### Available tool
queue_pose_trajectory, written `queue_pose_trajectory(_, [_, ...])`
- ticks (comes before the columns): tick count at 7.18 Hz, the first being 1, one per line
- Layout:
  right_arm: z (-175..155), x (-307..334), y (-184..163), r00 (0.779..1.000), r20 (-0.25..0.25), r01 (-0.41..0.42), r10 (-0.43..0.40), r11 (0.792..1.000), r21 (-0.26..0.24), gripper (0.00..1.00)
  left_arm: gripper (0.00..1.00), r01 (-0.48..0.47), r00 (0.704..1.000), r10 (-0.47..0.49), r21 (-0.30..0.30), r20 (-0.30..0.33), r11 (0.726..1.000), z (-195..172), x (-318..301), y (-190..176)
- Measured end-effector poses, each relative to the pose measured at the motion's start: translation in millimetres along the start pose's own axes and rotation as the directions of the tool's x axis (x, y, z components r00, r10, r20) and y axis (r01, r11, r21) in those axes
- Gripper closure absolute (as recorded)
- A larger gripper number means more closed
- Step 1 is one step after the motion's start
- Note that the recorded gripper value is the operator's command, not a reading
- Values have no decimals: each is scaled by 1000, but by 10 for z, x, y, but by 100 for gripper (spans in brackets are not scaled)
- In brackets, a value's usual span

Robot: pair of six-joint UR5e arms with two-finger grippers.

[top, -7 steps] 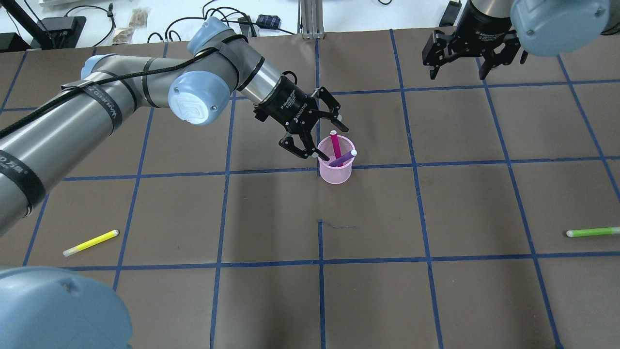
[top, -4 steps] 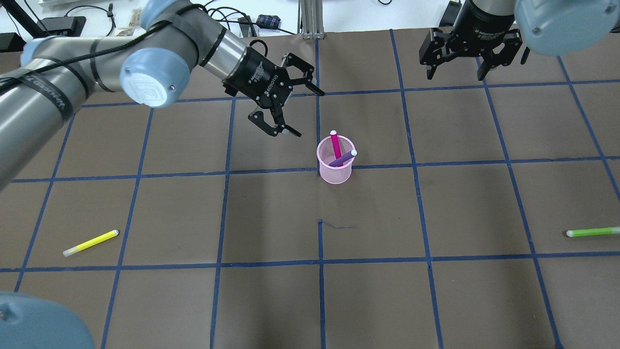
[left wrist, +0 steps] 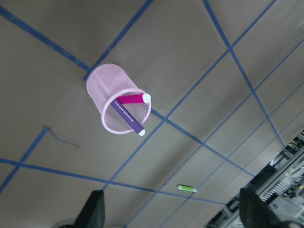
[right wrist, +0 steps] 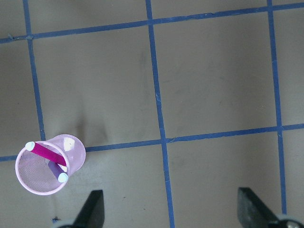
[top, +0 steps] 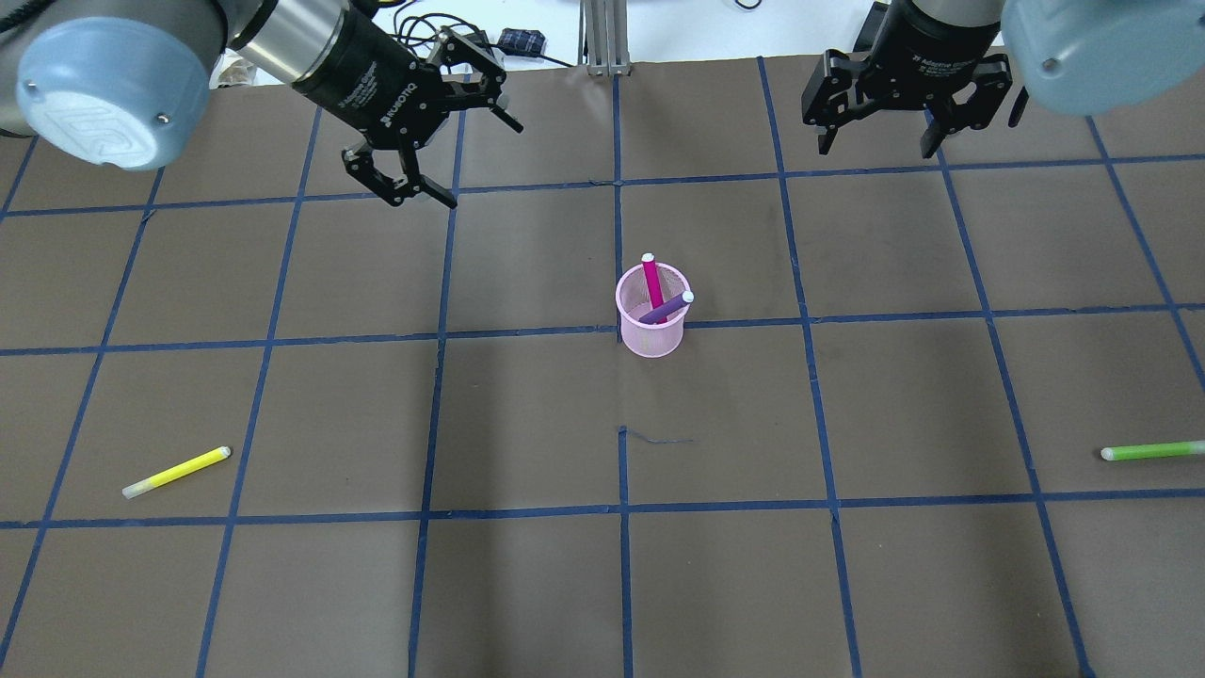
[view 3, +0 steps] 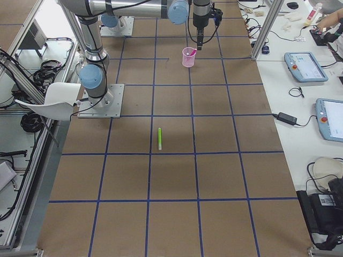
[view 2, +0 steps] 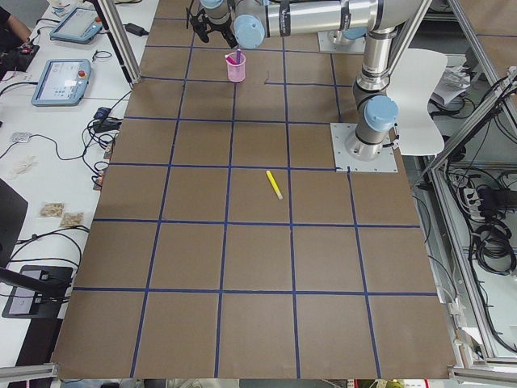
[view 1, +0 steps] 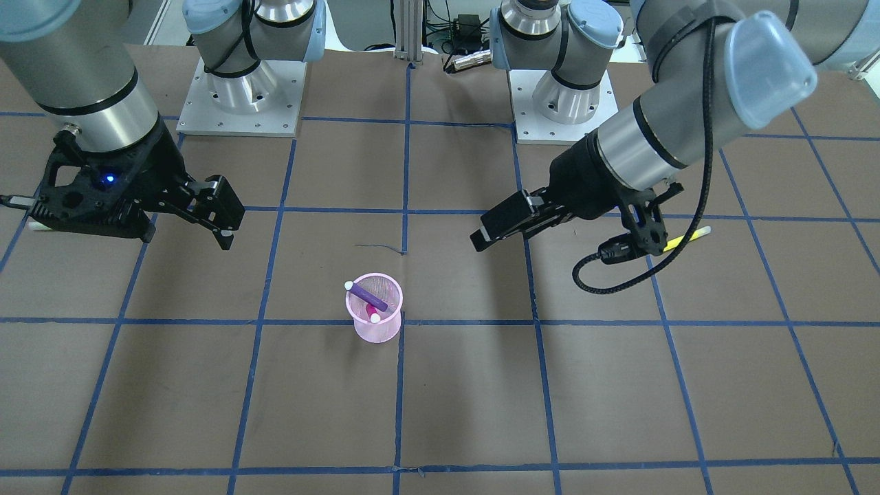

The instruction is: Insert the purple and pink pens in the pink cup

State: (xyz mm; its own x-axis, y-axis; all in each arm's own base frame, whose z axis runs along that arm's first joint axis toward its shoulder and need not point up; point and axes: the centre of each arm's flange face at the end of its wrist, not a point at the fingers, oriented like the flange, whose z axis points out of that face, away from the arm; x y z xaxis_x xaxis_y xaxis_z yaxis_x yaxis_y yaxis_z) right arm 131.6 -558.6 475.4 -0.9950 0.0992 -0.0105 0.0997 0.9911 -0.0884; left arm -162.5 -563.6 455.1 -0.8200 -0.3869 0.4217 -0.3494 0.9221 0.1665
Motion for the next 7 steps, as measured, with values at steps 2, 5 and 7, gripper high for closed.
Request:
queue_pose_trajectory(2, [-21, -136, 69, 1000, -4, 11, -11, 1000, -1, 0, 0, -298, 919, 271, 51, 287, 953, -213, -230, 123])
queue_pose_trajectory(5, [-10, -167, 92, 1000, -7, 15, -15, 1000, -19, 0, 0, -489, 776, 450, -29, 442, 872, -308, -407, 233])
queue_pose_trajectory(7, [-28, -143, 80, 1000, -8, 15, -15, 1000, -19, 0, 0, -493, 771, 451, -27, 449, 870, -311, -416, 238])
